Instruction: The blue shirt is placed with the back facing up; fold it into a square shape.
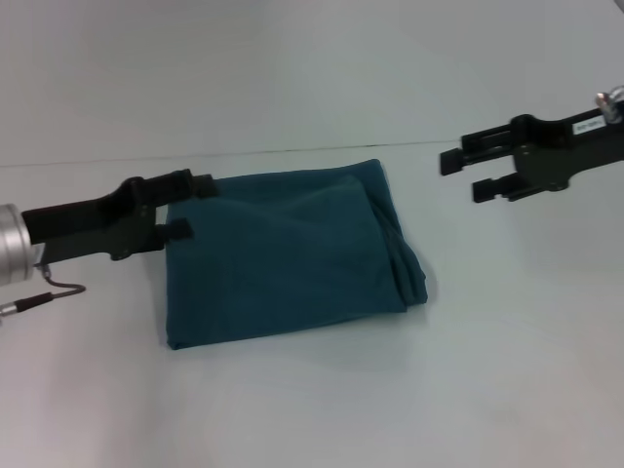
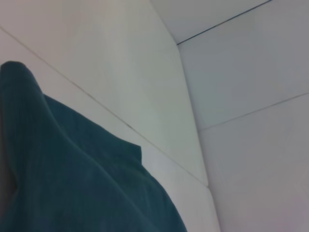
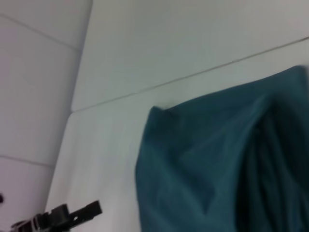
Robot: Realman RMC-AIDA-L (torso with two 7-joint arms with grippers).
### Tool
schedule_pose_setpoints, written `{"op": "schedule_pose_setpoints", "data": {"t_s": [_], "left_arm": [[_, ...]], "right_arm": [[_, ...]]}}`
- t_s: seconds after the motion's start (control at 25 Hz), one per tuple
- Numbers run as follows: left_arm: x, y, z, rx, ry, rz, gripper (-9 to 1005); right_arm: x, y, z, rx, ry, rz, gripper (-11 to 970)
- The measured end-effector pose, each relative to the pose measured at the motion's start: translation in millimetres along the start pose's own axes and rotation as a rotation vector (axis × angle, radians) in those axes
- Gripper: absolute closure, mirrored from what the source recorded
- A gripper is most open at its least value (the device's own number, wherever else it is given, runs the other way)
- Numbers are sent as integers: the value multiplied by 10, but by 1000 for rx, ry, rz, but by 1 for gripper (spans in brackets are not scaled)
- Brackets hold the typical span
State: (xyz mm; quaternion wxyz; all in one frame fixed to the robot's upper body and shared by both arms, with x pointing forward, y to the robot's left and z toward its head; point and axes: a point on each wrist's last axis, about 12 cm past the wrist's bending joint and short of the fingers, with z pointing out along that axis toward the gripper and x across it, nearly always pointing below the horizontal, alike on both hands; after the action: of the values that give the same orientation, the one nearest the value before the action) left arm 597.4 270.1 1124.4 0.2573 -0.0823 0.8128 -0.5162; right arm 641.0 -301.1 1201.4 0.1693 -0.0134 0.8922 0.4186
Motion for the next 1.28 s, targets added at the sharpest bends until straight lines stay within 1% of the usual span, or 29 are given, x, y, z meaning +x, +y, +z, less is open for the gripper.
{"op": "schedule_pose_setpoints", "data": {"t_s": [0.2, 0.28, 0.32, 0.36, 0.44, 0.52, 0.56, 0.64, 0.72, 0.8, 0.96, 1.0, 1.04, 1.08, 1.2, 1.28], "left_arm": [[-9, 32, -125, 22, -16, -16, 138], [6, 39, -188, 36, -8, 16, 138], [19, 38, -227, 47, 2, 46, 138], [44, 35, -268, 61, 21, 88, 138], [106, 21, -363, 97, 76, 193, 138], [106, 21, -363, 97, 76, 193, 138], [239, 13, -510, 124, 190, 381, 138], [295, 33, -549, 111, 230, 450, 138], [405, 82, -571, 102, 276, 528, 138], [499, 122, -571, 114, 299, 577, 138], [659, 158, -509, 148, 330, 635, 138], [659, 158, -509, 148, 330, 635, 138], [718, 154, -458, 163, 362, 662, 138], [734, 150, -439, 167, 373, 668, 138], [794, 130, -349, 183, 408, 690, 138], [812, 114, -291, 189, 408, 700, 138]], "right_arm": [[-22, 100, 91, -21, 18, -35, 136], [11, 113, 160, -47, 10, -138, 136], [46, 107, 194, -69, 2, -199, 136], [46, 107, 194, -69, 2, -199, 136], [157, 77, 261, -124, -18, -337, 136], [307, 29, 315, -178, -31, -472, 136], [387, -5, 332, -196, -34, -533, 136], [563, -81, 369, -231, -29, -617, 136], [704, -149, 391, -252, -27, -644, 136], [821, -206, 407, -268, -24, -645, 136], [1008, -237, 479, -303, 37, -636, 136], [1040, -236, 504, -307, 62, -637, 136], [1062, -229, 529, -309, 86, -640, 136], [1078, -221, 555, -310, 110, -642, 136], [1088, -175, 626, -313, 152, -656, 136], [1086, -147, 683, -310, 163, -666, 137]]}}
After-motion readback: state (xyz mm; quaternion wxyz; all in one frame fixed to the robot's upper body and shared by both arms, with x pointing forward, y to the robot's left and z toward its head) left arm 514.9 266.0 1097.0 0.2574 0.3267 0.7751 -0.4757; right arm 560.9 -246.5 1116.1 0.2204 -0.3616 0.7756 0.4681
